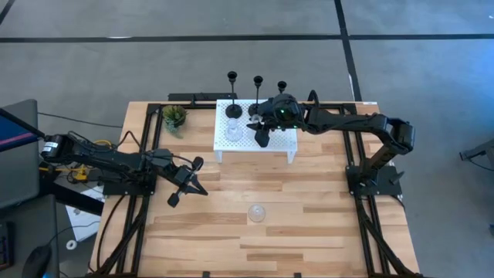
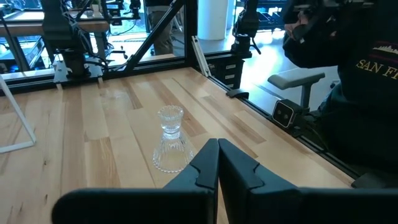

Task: Pick & Place candle stick holders
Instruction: Put the bottom transparent candle holder on the shelf, then put the transparent candle holder on the shelf

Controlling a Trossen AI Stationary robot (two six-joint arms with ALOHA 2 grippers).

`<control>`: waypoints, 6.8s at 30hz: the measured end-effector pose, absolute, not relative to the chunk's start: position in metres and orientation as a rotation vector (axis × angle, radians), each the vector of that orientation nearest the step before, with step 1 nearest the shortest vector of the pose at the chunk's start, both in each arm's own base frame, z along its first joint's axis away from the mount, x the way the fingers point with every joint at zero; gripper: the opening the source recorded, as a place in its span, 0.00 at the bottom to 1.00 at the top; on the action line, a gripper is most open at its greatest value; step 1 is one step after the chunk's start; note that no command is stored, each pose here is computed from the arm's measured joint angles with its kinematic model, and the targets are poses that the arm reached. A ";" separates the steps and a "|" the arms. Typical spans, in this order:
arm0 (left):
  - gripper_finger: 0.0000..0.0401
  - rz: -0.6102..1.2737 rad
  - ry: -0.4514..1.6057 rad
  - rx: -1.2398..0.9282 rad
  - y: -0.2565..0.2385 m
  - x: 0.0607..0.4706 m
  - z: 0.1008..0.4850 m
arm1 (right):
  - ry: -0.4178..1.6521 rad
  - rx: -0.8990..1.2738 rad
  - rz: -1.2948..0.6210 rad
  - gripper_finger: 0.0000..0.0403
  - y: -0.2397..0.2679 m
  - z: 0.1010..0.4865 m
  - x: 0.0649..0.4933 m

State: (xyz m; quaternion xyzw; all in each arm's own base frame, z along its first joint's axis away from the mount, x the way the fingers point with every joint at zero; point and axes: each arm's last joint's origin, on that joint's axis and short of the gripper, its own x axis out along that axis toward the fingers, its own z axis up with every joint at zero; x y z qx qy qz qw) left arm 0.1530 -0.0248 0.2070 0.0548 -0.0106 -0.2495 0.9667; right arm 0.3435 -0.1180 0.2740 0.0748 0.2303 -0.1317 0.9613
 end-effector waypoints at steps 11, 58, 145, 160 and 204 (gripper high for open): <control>0.02 -0.505 -0.022 0.111 -0.025 0.153 0.207 | 0.474 0.165 -0.273 0.29 -0.121 0.269 0.346; 0.02 -0.504 -0.022 0.111 -0.025 0.153 0.207 | 0.506 0.152 -0.250 0.55 -0.115 0.262 0.350; 0.02 -0.503 -0.028 0.112 -0.025 0.153 0.208 | 0.546 -0.036 0.144 0.00 0.023 0.143 0.183; 0.02 -0.503 -0.028 0.112 -0.025 0.153 0.208 | 0.491 0.005 0.113 0.18 0.020 0.146 0.188; 0.02 -0.504 -0.023 0.111 -0.025 0.153 0.207 | 0.503 0.060 0.332 0.68 0.084 0.116 0.311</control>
